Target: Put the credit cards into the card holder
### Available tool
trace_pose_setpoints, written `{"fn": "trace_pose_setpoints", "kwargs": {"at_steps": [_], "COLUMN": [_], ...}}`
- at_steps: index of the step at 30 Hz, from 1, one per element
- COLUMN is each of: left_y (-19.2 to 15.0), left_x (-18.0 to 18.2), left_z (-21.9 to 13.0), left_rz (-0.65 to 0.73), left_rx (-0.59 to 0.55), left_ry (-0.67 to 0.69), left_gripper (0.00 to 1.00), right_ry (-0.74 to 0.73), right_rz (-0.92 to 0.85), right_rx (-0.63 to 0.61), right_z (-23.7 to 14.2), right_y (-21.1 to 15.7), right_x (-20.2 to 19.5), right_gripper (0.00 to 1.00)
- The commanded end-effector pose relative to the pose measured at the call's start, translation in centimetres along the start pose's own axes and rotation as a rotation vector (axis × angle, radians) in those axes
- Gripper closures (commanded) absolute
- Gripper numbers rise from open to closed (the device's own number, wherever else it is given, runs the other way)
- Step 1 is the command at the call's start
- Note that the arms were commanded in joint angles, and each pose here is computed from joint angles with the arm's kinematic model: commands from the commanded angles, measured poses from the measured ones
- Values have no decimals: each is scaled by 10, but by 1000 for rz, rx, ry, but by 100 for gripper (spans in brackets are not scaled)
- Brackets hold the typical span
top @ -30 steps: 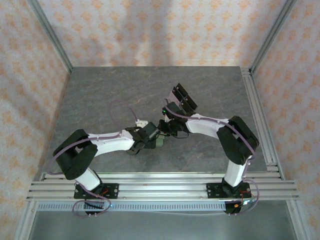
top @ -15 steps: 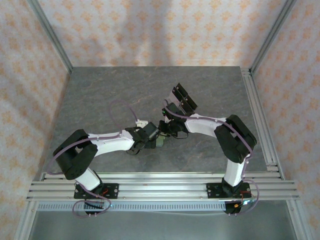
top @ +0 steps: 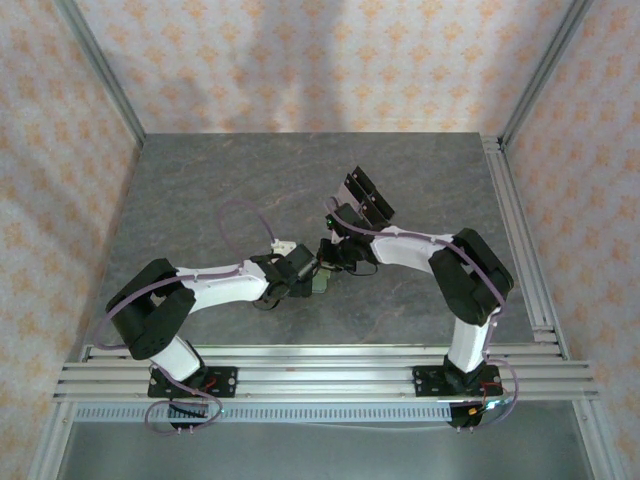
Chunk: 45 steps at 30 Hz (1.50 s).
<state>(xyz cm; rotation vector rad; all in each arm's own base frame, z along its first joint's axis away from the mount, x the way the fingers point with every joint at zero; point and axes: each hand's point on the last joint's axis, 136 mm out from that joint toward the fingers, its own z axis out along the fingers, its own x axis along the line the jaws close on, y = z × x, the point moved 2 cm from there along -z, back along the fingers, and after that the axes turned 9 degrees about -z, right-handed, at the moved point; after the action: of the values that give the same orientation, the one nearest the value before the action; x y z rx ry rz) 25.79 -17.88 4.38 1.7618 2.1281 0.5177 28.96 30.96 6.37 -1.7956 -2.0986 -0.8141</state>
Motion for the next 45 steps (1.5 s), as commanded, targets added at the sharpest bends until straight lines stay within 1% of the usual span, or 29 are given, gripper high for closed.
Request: {"fn": "trace_pose_setpoints", "kwargs": {"at_steps": [1, 7, 17, 23, 32, 45], "left_y": [-12, -11, -11, -11, -10, -10], "left_x": [5, 5, 5, 5, 5, 5], "left_z": [6, 5, 5, 5, 4, 4], "left_rz": [16, 18, 17, 19, 18, 16], "left_rx": [29, 27, 24, 25, 21, 20], "left_ry": [26, 28, 27, 29, 30, 32], "left_gripper": [0, 0, 0, 0, 0, 0], "right_ry": [20, 20, -17, -22, -9, -8], "right_rz": [-13, -19, -10, -9, -15, -38], "right_rx": [-32, -20, 10, 7, -1, 39], "right_z": [1, 6, 16, 12, 4, 18], "right_y": [12, 10, -2, -5, -10, -22], "right_x": [9, 11, -3, -6, -2, 5], "right_gripper": [100, 100, 100, 100, 100, 100]}}
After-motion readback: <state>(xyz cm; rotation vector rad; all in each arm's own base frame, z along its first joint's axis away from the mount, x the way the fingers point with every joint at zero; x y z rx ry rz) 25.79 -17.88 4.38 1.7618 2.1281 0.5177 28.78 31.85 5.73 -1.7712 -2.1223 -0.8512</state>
